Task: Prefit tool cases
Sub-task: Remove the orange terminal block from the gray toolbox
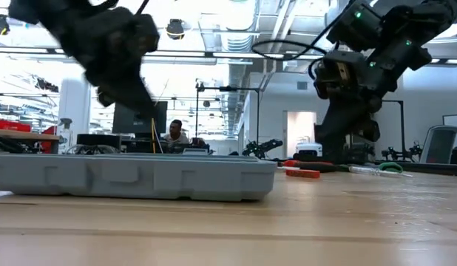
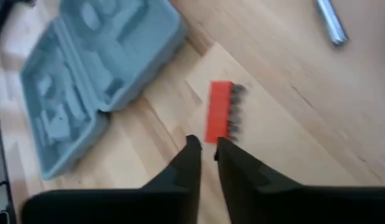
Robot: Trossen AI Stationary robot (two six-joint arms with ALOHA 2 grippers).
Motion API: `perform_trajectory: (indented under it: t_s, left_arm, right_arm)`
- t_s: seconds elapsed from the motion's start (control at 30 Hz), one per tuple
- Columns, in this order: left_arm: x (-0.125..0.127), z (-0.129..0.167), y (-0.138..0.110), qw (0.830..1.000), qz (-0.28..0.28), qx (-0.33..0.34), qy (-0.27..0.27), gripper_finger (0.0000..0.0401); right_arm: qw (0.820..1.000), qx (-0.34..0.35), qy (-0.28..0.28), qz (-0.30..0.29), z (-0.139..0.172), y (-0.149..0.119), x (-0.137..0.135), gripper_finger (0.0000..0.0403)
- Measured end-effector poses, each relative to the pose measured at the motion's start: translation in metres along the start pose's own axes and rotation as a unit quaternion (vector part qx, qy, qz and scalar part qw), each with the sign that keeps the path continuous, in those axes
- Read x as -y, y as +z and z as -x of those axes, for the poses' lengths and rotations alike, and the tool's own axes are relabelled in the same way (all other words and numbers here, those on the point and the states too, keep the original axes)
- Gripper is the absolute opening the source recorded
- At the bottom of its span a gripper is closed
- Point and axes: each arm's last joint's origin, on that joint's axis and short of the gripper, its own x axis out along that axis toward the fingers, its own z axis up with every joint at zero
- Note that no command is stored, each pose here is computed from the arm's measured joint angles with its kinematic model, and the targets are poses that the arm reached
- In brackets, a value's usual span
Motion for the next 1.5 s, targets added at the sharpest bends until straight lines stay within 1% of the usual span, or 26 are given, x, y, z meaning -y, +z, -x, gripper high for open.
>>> perform_trajectory:
  t_s: [0.07,0.1,0.17,0.23,0.37,0.53,0.63,0.77,0.9,1.03,1.23,1.3,1.4,1.5]
  left_arm:
    - [-0.004,-0.003,0.011,1.0,0.007,0.024,0.011,0.0]
    - [-0.006,-0.007,0.016,0.999,0.01,0.032,0.011,0.0]
    - [-0.01,-0.017,0.025,0.999,0.011,0.032,-0.01,0.0]
    - [-0.015,-0.03,0.029,1.0,0.003,0.016,-0.023,0.0]
    - [-0.017,-0.051,0.044,0.999,-0.013,0.004,-0.032,0.0]
    - [-0.008,-0.076,0.07,0.996,-0.072,0.004,-0.055,0.0]
    - [-0.004,-0.091,0.087,0.992,-0.101,0.006,-0.075,0.0]
    - [-0.004,-0.111,0.107,0.988,-0.118,0.011,-0.1,0.0]
    - [-0.01,-0.129,0.117,0.982,-0.137,0.004,-0.129,0.0]
    - [-0.016,-0.143,0.12,0.979,-0.143,-0.006,-0.146,0.0]
    - [-0.022,-0.165,0.103,0.978,-0.121,-0.052,-0.16,0.0]
    - [-0.022,-0.169,0.098,0.978,-0.12,-0.065,-0.158,0.0]
    - [-0.024,-0.174,0.094,0.98,-0.11,-0.072,-0.147,0.0]
    - [-0.024,-0.174,0.093,0.985,-0.09,-0.072,-0.131,0.0]
  right_arm:
    - [1.0,0.01,0.005,0.005,0.0,0.0,-0.004,0.0016]
    - [1.0,0.016,0.009,0.008,0.0,0.0,-0.005,0.0009]
    - [1.0,0.023,0.01,0.007,0.0,-0.001,-0.008,0.001]
    - [1.0,0.025,0.009,0.005,0.0,-0.002,-0.009,0.001]
    - [0.999,0.033,-0.003,0.007,-0.001,-0.002,-0.009,0.0005]
    - [0.999,0.029,-0.018,0.006,-0.005,-0.004,-0.007,0.0005]
    - [0.999,0.024,-0.029,-0.008,-0.01,-0.006,-0.004,0.0004]
    - [0.998,0.026,-0.044,-0.031,-0.014,-0.009,-0.003,0.0004]
    - [0.996,0.033,-0.068,-0.057,-0.015,-0.01,0.0,0.0004]
    - [0.991,0.043,-0.1,-0.072,-0.014,-0.009,0.006,0.0004]
    - [0.988,0.047,-0.117,-0.089,-0.013,-0.003,0.015,0.0004]
    - [0.987,0.049,-0.12,-0.091,-0.013,-0.001,0.017,0.0004]
    - [0.989,0.038,-0.116,-0.08,-0.012,0.002,0.021,0.0004]
    - [0.991,0.002,-0.112,-0.068,-0.019,0.001,0.027,0.0002]
